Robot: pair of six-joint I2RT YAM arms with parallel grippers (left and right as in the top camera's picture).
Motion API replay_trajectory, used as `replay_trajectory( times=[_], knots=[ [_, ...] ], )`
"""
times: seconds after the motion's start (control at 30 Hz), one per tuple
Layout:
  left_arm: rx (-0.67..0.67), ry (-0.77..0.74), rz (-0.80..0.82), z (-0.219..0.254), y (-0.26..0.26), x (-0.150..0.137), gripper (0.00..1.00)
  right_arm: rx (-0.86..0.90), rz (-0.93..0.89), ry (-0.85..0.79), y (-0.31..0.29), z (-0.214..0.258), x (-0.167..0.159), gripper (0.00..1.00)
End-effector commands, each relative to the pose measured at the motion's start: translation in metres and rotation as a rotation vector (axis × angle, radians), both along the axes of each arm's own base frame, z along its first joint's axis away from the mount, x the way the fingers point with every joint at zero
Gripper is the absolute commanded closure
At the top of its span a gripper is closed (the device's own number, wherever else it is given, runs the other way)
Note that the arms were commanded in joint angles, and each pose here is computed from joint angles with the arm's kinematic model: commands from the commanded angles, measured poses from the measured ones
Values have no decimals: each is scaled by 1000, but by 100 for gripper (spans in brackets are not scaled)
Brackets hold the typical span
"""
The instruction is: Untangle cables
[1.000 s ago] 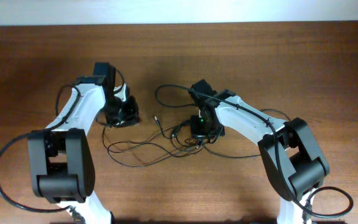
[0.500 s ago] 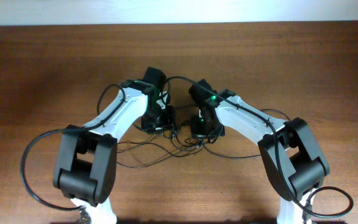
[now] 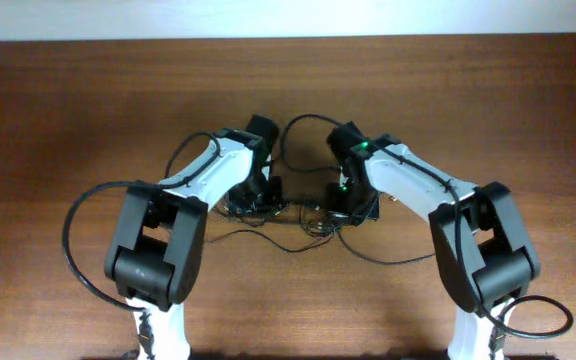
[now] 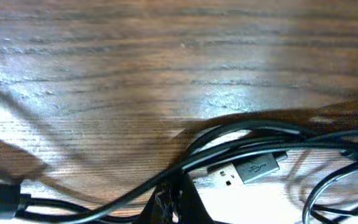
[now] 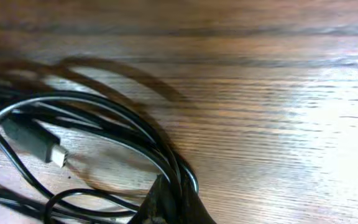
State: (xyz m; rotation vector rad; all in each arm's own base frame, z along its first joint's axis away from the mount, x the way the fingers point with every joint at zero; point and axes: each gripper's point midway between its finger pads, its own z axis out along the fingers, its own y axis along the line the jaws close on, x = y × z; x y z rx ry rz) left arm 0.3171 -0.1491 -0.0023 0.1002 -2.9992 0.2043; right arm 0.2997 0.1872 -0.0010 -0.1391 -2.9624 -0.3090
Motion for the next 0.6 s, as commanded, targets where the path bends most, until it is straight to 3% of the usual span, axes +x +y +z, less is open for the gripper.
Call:
replay_trajectory(
  times=[0.0,0.17,0.33,0.57],
  knots=[
    [312,23,83,-24,102,5,100,-299,-29,61,-91,-22,-10,96],
    [319,45,239,-24,155,9,100,-477,-51,85,-144,-29,-23,96],
    [283,72,384,-24,195,5,100,-481,-164,144,-181,-39,-35,96],
    [272,60,410,-25,201,8,100,-465,-246,179,-204,-41,-41,95]
  ],
)
